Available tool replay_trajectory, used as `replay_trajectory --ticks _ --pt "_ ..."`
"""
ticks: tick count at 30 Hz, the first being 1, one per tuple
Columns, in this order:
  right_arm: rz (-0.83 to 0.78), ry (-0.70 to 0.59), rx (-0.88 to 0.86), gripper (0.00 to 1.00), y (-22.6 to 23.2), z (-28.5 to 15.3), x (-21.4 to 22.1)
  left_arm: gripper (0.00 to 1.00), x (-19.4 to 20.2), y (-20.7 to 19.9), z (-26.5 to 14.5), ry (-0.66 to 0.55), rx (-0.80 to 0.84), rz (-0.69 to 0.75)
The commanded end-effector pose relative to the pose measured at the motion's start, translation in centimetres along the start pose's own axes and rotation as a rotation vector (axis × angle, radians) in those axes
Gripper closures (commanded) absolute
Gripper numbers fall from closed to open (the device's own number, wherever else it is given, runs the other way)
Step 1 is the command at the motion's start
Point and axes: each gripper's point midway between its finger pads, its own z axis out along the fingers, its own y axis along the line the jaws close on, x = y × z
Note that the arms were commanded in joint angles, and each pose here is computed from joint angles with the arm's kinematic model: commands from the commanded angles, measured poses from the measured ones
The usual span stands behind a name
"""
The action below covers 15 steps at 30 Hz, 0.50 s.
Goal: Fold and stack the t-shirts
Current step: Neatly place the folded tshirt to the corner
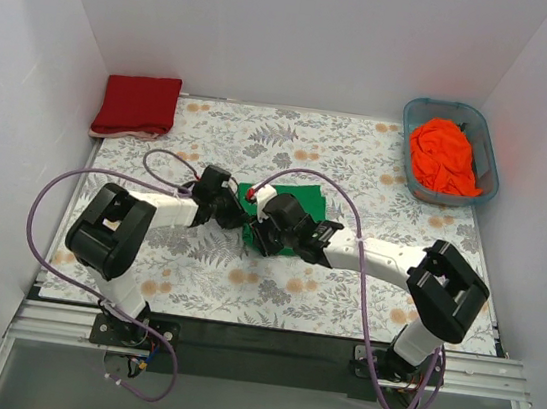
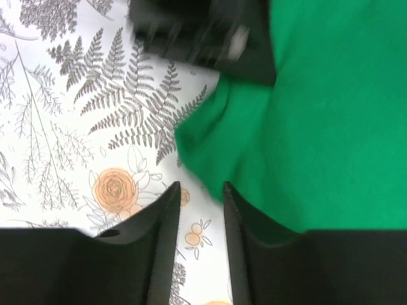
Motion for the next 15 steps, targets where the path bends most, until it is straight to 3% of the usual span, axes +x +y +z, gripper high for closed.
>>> replay_trajectory --ticks 1,10,15 --pt "0.003 -0.109 -0.032 0.59 0.9 -2.0 -2.8 1.0 -4.6 3.8 -0.4 -0.108 -0.236 0.181" --pt "0.017 -0.122 0.085 0.33 -1.7 -6.2 -0.5 1.0 -19.1 4.9 -4.0 -0.383 -0.578 0.565" --pt "0.042 -0.081 0.122 0.21 -2.9 -7.4 2.7 1.0 -25.4 5.8 -3.3 -0.426 -0.771 0.771"
